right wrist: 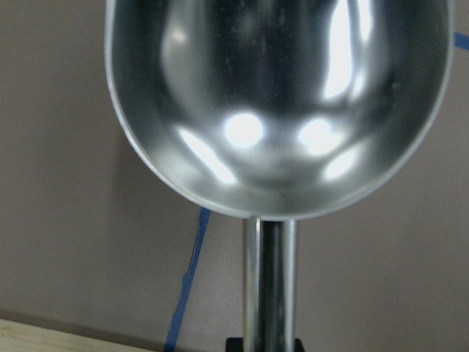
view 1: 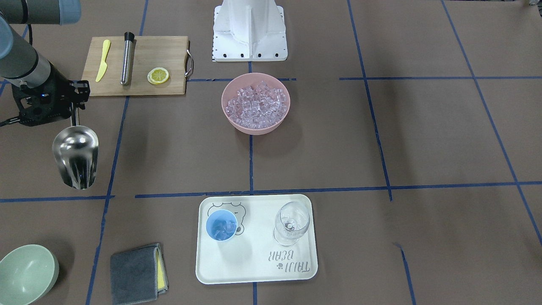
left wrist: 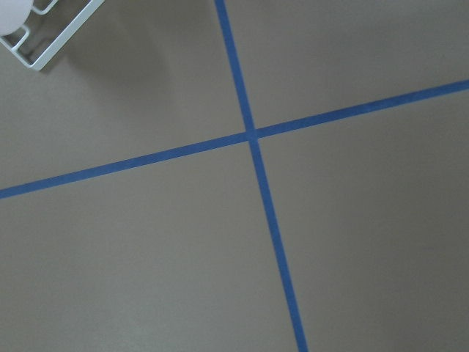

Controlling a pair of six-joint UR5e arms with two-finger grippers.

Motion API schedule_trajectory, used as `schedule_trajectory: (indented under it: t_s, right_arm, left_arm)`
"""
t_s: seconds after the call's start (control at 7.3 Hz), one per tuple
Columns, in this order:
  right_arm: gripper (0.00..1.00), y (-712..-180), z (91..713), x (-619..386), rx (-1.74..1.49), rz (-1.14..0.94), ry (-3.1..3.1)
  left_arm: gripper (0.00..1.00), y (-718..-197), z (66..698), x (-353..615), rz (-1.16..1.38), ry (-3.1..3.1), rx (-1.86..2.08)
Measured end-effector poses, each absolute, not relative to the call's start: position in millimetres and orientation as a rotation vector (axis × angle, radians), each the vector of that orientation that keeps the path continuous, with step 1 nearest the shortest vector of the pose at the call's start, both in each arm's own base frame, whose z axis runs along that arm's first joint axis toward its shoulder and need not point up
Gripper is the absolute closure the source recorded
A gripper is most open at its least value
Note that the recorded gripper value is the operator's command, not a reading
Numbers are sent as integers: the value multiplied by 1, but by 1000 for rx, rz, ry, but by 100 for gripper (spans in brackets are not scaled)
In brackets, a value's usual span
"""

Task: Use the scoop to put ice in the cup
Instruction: 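Lower the scoop onto the table beside the ice bowl with right gripper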

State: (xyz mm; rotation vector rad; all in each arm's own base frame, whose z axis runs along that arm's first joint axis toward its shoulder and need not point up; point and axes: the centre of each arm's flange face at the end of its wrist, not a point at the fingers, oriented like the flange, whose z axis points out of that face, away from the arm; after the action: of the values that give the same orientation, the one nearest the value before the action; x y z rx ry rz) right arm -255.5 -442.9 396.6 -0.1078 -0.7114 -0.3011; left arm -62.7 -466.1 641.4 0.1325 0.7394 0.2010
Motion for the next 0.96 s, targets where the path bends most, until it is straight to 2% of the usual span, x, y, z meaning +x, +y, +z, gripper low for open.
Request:
schedule_trajectory:
  t_s: [0.96]
  right_arm:
    - [100, -356, 471, -320, -189, -103, -759]
  left_arm:
    - [0, -463, 638, -64, 207, 739, 151]
